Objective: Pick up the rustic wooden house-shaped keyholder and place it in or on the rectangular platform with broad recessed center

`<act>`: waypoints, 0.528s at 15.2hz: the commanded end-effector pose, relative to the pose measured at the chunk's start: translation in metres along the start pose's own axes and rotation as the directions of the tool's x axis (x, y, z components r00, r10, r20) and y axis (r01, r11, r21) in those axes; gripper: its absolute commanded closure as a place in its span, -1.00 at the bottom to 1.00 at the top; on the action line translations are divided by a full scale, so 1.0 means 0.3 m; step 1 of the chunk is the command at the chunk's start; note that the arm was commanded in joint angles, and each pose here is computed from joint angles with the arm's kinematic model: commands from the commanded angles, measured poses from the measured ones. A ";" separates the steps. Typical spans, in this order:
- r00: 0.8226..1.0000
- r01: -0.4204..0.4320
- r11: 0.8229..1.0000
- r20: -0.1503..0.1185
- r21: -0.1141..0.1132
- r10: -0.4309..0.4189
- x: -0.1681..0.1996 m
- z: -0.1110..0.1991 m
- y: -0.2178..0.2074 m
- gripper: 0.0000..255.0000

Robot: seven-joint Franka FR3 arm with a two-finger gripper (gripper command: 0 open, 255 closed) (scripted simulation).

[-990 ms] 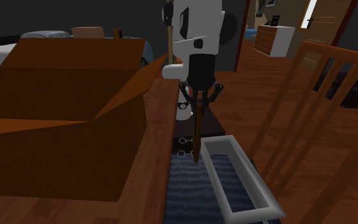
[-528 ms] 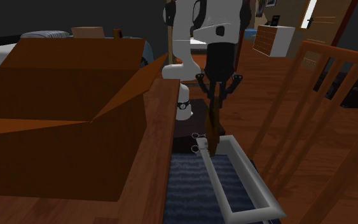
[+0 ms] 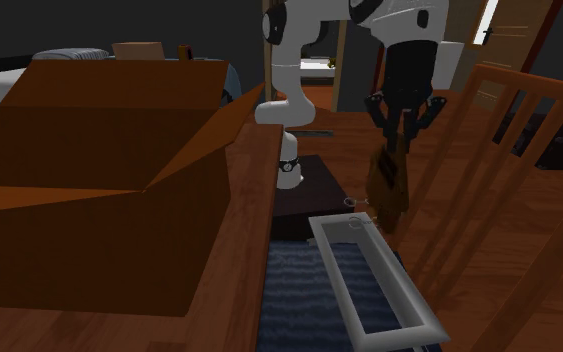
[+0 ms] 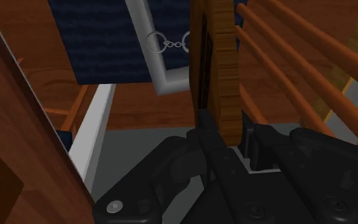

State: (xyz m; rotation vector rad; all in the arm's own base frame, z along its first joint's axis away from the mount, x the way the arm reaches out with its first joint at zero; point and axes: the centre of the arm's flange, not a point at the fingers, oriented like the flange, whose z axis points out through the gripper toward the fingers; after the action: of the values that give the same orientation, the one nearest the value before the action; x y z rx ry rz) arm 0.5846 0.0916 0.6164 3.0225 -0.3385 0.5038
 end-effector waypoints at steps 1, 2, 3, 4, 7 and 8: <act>1.000 -0.002 1.000 0.000 0.000 0.002 0.010 -0.025 -0.084 1.00; 1.000 -0.002 1.000 0.000 0.000 0.002 0.015 -0.039 -0.126 1.00; 1.000 -0.002 1.000 0.000 0.000 0.002 0.021 -0.053 -0.167 1.00; 1.000 -0.002 1.000 0.000 0.000 0.002 0.027 -0.067 -0.208 1.00; 1.000 -0.002 1.000 0.000 0.000 0.002 0.024 -0.054 -0.266 1.00; 1.000 -0.002 1.000 0.000 0.000 0.002 0.018 -0.037 -0.267 1.00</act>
State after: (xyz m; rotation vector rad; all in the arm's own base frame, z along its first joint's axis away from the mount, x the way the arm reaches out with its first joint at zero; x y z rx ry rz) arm 0.6034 0.1636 0.6356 3.0186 -0.3505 0.5176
